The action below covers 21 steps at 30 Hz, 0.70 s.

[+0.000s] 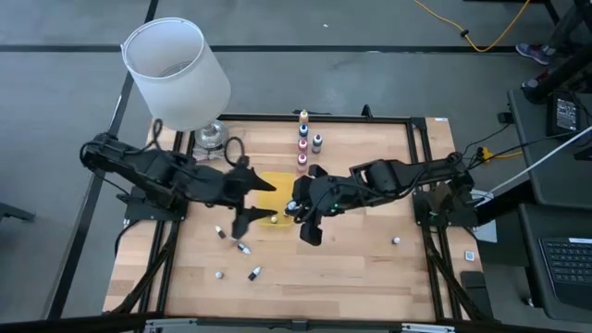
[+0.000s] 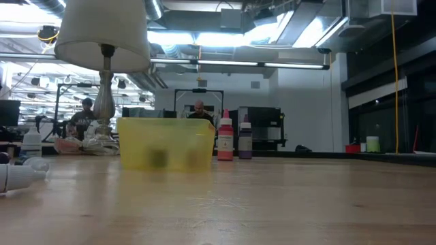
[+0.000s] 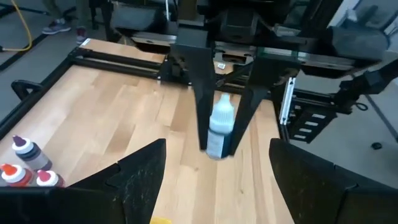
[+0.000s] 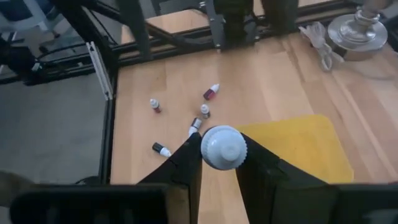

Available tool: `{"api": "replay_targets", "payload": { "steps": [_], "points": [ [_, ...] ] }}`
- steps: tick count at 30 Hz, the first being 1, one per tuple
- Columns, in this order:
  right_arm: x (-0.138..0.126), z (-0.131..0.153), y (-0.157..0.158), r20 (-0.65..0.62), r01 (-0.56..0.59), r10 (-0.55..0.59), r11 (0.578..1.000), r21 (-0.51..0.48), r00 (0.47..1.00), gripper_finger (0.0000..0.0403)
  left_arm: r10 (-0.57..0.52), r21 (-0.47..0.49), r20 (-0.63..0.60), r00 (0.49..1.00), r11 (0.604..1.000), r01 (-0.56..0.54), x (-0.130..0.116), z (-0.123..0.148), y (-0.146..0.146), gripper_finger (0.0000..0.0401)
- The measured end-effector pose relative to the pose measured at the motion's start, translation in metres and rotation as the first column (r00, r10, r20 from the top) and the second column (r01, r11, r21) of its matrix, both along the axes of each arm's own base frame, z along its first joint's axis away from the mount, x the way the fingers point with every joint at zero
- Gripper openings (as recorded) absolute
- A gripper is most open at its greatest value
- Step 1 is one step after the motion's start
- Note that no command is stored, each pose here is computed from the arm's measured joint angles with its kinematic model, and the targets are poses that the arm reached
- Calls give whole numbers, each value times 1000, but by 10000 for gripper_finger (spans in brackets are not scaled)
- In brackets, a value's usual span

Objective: Pick & Place food coloring
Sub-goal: Put the small black bottle into the yellow bin

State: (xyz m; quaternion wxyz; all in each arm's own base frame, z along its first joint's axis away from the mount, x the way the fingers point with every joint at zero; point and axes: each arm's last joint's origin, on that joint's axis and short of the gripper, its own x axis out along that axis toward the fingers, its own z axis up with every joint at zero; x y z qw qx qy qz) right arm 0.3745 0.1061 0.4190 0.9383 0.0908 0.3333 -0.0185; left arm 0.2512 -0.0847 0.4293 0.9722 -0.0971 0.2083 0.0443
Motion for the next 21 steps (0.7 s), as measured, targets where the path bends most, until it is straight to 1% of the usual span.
{"api": "replay_targets", "payload": {
  "steps": [5,8,10,13,17,21],
  "points": [
    [0,0,0,-5,-48,48,999,-3,999,86,16,3,-28,999,1000,-16,25,-3,-3,281],
    [0,0,1,-11,-78,78,997,13,997,86,-1,3,-38,999,1000,1,38,-4,-6,281],
    [-1,-1,1,-24,-89,89,996,1,996,86,-4,11,-49,999,1000,5,44,-5,-8,281],
    [-2,-2,1,-33,-98,98,995,-6,995,86,-9,18,-57,998,1000,10,49,-6,-10,281],
    [-2,-3,1,-48,-98,97,995,-13,994,86,6,1,-76,997,1000,-6,48,-8,-10,280],
    [-2,-4,0,-49,-106,104,994,-30,993,86,8,-7,-80,997,1000,-9,48,-8,-10,266]
  ]
}}
